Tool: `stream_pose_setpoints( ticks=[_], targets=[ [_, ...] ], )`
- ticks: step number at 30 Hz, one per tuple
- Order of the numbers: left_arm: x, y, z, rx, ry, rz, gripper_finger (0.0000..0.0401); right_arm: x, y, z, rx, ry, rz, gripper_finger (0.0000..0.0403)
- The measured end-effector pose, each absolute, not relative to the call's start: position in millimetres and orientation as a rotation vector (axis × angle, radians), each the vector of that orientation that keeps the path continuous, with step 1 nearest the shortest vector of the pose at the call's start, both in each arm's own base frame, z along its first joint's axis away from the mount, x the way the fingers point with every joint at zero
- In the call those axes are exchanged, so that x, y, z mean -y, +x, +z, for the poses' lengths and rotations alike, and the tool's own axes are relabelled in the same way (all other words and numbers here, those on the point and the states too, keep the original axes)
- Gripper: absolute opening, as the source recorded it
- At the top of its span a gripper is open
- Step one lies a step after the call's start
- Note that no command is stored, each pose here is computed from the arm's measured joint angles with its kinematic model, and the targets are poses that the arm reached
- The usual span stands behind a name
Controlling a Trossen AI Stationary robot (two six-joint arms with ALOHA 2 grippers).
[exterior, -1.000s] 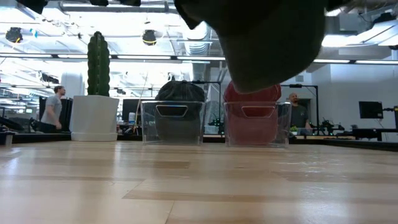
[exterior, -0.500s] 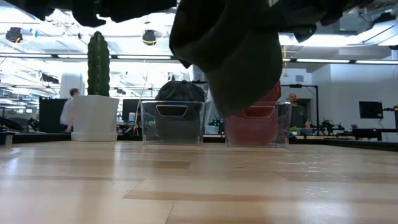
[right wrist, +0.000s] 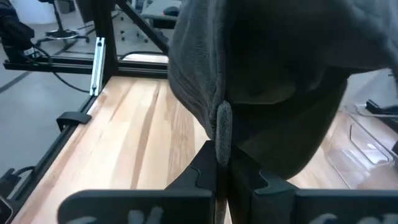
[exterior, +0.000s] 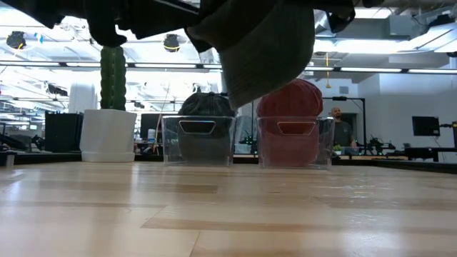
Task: Pick & Place hat
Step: Put the black head cap into the left transparent bin
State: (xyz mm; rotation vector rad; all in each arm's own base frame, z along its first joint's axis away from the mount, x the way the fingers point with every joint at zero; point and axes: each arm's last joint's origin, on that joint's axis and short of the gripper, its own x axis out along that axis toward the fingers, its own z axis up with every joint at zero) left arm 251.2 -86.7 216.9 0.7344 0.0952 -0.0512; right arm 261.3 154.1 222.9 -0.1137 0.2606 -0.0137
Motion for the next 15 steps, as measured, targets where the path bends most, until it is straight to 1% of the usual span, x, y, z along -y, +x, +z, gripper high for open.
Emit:
stream_pose_setpoints(
  ticks=[15],
  targets=[
    [85.1, 255.3, 221.7, -0.021, 0.706, -0.012, 0.0153, -152.0, 264.0, 222.4, -0.274, -0.1, 0.066, 0.0001]
  ],
)
